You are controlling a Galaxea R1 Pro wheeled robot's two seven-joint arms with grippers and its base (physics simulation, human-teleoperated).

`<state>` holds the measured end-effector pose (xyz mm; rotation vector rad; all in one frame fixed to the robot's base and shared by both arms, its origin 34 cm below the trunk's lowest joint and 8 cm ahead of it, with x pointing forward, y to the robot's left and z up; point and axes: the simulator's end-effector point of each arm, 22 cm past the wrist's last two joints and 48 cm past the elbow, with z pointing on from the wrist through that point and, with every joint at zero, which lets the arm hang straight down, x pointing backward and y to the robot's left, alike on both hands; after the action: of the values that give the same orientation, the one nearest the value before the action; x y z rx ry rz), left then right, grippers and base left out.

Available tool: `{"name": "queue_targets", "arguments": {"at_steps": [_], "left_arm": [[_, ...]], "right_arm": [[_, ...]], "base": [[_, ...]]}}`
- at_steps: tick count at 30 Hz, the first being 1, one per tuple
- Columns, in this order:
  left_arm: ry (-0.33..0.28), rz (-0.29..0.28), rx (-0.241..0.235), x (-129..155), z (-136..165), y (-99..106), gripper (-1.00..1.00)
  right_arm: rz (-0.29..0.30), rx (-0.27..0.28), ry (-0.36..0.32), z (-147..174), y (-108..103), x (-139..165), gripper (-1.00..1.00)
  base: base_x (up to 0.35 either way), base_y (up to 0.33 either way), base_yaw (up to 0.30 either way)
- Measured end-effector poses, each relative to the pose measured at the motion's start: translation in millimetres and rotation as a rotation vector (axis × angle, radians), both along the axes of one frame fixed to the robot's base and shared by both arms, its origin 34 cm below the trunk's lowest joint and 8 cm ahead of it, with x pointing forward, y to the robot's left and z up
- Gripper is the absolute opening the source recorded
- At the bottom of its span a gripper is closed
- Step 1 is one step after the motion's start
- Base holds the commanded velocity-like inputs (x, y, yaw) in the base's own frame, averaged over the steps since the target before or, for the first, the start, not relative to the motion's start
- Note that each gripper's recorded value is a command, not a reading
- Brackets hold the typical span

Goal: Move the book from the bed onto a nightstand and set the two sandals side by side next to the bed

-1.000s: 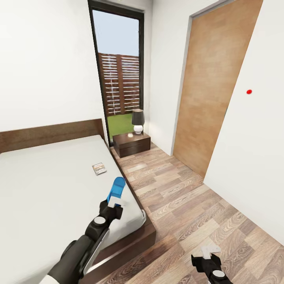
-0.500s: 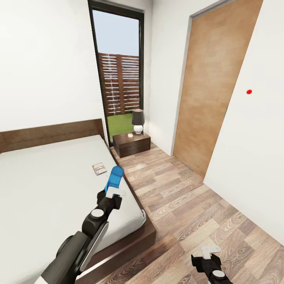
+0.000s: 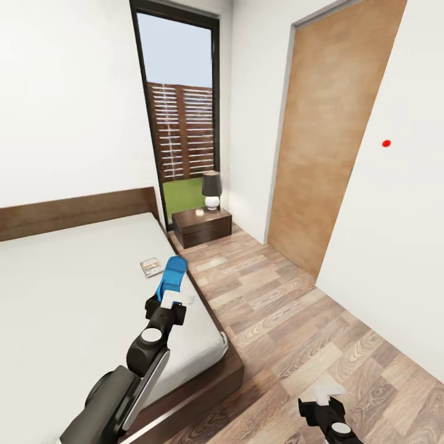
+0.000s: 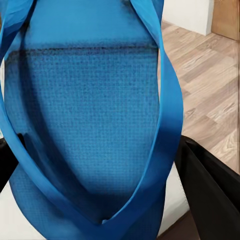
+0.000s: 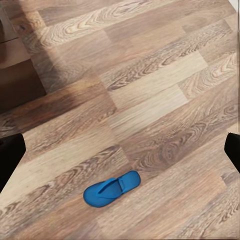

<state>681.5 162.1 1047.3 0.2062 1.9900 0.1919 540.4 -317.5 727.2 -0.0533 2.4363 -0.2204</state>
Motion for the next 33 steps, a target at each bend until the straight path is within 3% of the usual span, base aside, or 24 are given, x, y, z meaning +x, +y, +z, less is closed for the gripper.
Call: {"name": "queue_targets", "arguments": {"at_steps": [33], "left_arm": [[-0.001,0.002,0.002,0.0,0.1,0.4,-1.00]], "right_arm": [[-0.002,-0.002,0.000,0.0,-2.5,-0.2,1.00]], "base": [[0.004,0.044,-0.286]]}}
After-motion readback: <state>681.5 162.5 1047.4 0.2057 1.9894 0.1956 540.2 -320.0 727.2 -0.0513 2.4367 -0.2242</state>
